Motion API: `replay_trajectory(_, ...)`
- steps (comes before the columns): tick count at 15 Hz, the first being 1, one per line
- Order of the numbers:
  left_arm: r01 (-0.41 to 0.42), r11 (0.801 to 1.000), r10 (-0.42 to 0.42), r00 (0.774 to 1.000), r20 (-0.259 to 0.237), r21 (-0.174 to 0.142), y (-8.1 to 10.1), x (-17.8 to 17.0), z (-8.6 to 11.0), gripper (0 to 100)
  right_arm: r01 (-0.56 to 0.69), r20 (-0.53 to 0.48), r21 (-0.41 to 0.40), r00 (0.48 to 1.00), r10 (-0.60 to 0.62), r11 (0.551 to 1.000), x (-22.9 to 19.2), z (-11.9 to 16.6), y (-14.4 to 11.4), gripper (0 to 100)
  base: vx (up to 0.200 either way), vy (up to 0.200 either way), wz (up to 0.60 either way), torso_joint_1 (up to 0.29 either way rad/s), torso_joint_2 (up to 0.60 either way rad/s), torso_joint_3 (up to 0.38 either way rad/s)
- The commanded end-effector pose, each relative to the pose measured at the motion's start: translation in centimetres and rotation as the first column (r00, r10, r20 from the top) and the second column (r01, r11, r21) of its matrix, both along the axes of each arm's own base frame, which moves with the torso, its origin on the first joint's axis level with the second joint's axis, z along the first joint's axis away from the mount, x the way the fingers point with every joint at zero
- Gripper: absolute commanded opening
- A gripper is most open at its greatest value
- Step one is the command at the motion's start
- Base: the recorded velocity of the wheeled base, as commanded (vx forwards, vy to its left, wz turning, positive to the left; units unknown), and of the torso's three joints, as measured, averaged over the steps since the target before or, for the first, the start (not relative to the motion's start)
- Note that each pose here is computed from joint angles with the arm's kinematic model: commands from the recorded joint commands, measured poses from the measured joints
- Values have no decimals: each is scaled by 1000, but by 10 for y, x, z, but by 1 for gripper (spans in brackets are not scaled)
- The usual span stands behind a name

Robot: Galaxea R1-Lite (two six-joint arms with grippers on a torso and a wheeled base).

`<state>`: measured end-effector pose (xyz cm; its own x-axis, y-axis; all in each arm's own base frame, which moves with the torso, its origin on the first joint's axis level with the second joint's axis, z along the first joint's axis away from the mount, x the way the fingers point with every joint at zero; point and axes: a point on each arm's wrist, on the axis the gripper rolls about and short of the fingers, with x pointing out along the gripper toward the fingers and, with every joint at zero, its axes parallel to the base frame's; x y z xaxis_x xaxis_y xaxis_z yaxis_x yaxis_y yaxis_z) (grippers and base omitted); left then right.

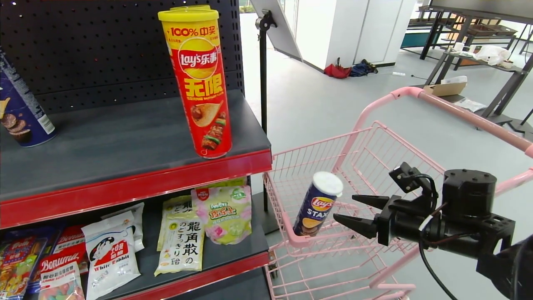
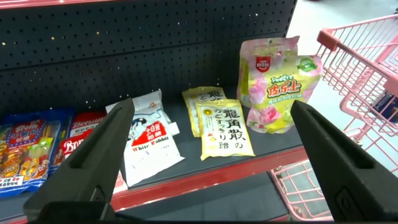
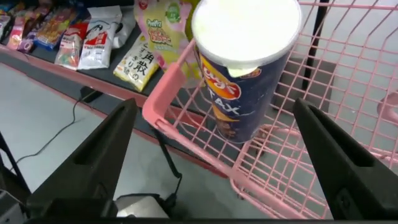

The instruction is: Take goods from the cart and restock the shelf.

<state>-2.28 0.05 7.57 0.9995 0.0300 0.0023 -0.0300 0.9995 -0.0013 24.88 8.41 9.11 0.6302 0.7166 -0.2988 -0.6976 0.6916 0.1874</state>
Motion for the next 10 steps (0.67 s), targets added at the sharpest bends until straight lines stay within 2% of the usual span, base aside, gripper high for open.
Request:
replay_trajectory(1, -1, 1000, 1, 1000, 1, 0, 0, 0, 0, 100, -2, -30, -8, 1000, 1, 1000, 11, -11, 3, 100, 0, 0, 0, 0, 0, 0)
replay_trajectory(10, -1, 1000, 1, 1000, 1, 0, 0, 0, 0, 100, 20, -55, -21, 998, -21, 1000, 38, -28, 7, 100, 0, 0, 0, 0, 0, 0)
